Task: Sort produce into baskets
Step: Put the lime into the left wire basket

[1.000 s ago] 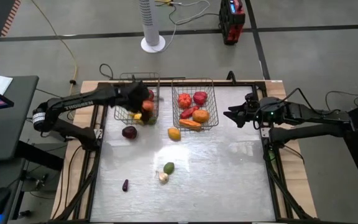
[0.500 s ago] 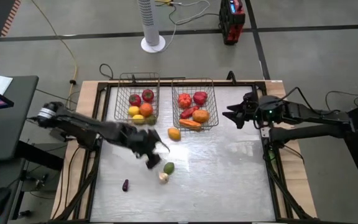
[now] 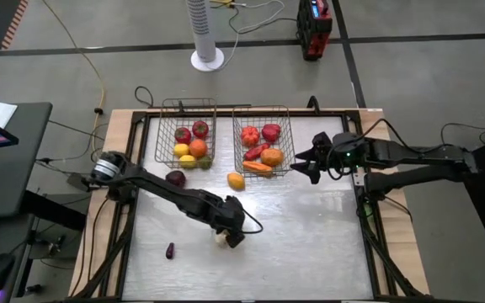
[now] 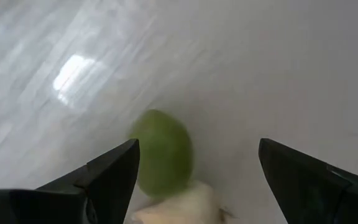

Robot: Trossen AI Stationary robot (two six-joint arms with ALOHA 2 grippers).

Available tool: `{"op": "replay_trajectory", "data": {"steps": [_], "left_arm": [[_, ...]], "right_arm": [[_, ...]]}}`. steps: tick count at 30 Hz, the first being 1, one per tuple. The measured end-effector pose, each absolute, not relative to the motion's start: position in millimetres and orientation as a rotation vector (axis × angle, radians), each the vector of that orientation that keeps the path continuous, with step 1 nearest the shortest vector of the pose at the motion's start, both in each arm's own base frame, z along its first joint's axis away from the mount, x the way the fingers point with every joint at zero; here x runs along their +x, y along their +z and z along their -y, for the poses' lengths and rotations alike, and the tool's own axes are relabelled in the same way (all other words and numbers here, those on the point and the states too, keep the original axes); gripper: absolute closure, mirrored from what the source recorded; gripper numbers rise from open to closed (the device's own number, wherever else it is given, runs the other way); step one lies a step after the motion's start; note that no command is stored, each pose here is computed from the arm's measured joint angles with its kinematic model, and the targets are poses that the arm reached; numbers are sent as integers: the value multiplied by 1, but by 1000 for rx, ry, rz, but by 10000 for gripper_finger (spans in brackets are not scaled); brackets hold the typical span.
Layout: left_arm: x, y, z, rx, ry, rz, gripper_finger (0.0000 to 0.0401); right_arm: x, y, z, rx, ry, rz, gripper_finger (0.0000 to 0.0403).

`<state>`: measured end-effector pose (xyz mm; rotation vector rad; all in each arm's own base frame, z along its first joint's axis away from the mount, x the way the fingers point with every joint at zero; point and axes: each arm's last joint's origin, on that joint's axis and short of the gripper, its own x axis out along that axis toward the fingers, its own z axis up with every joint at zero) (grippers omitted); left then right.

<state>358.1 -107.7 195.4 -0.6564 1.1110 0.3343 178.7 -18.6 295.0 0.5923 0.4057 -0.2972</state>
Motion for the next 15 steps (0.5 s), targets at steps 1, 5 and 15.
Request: {"op": "replay_trajectory", "data": {"steps": [1,5,15], "left_arm": [[360,190,108,-654,338,-1130,86],[360,172,110,-631,371,-1217,86],[353,164,113,-518,390,-1284,160]], "right_arm": [[180,294,18,591,-293,-411,102],[180,294,15,587,-277,-415,102],[180,296,14,589,-267,-395,102]]}}
